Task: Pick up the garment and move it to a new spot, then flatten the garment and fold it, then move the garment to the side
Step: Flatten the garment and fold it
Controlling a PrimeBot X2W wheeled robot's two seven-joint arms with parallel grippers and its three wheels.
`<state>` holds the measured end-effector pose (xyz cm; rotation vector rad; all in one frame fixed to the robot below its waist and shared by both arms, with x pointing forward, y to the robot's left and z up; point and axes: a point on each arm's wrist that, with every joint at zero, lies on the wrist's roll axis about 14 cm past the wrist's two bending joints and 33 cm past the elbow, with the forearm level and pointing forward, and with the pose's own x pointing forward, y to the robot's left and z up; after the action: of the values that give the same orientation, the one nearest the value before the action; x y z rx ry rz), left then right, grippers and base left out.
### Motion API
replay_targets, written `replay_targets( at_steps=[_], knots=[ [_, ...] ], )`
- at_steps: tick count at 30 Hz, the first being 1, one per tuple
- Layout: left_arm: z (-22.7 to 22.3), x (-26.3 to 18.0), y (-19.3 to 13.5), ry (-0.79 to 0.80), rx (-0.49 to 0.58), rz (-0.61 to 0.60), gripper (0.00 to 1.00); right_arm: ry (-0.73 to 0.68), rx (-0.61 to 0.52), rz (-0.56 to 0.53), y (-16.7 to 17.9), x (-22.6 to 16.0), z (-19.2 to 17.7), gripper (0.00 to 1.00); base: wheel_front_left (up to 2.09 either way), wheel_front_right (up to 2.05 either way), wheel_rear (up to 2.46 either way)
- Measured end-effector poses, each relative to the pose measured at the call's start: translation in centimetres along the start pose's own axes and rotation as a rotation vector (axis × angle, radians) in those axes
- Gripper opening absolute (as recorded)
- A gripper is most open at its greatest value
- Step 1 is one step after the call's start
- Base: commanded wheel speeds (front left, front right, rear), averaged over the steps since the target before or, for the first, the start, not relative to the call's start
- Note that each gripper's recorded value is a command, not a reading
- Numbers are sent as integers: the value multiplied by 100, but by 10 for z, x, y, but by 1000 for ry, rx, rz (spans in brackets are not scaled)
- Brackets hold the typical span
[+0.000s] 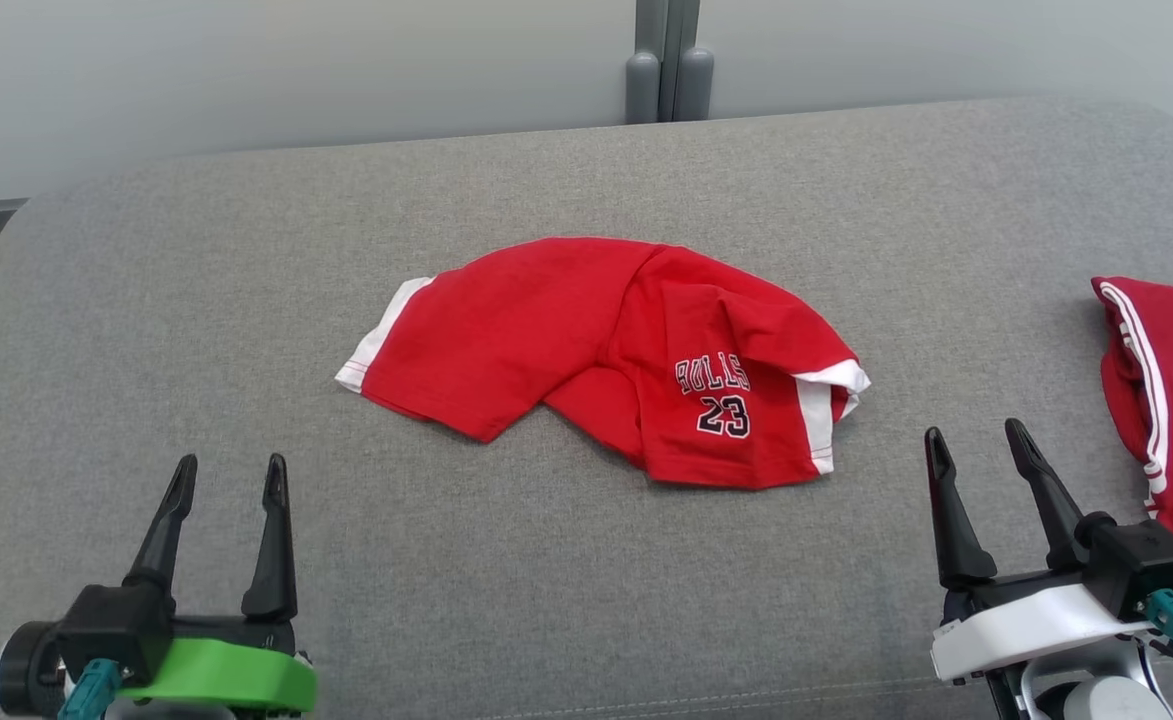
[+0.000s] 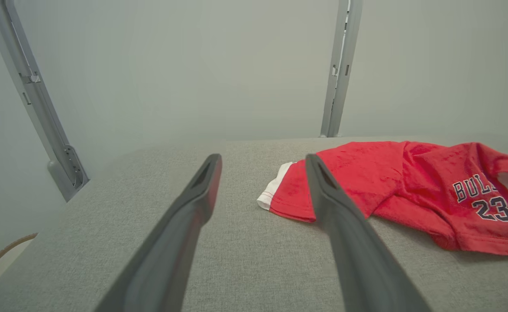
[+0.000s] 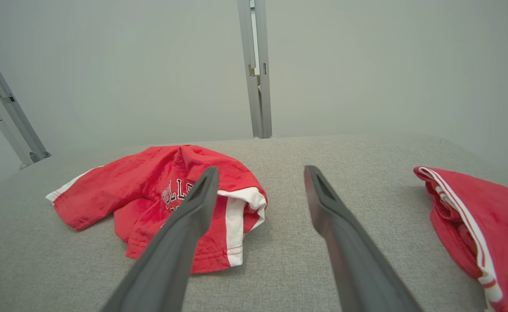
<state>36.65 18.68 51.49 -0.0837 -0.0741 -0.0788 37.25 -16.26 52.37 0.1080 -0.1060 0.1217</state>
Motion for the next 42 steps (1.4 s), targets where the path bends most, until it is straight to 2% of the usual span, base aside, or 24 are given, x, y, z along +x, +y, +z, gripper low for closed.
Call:
replay_targets(
  at_steps=[4,7,15,21,26,36,37,38,39,40,42],
  knots=[
    [6,12,-20,-12,5,-78,100,2,2,3,1,2,-1,100,0,0,0],
    [11,26,-47,-18,-4,-174,100,8,1,-7,-2,3,-3,100,0,0,0],
    [13,49,-158,1,-50,-534,100,15,-8,-59,-19,2,-6,100,0,0,0],
    [-22,42,-229,145,-73,-753,100,23,-15,-115,-37,-1,-11,100,0,0,0],
    [-60,48,-256,290,-67,-824,100,41,-15,-153,-50,1,-20,100,0,0,0],
    [-129,58,-273,525,-13,-868,100,87,-2,-208,-67,1,-40,100,0,0,0],
    [-132,59,-275,532,-10,-871,91,94,0,-215,-69,0,-42,100,0,0,0],
    [-136,60,-276,539,-3,-872,65,98,3,-221,-71,-1,-43,100,0,0,0],
    [-139,61,-277,545,-2,-875,29,101,1,-225,-72,0,-44,100,0,0,0],
    [-141,62,-279,542,-5,-880,2,105,1,-231,-74,-1,-46,100,0,0,0],
    [-145,62,-281,547,-7,-886,0,112,4,-242,-77,-3,-48,100,0,0,0]
  ],
)
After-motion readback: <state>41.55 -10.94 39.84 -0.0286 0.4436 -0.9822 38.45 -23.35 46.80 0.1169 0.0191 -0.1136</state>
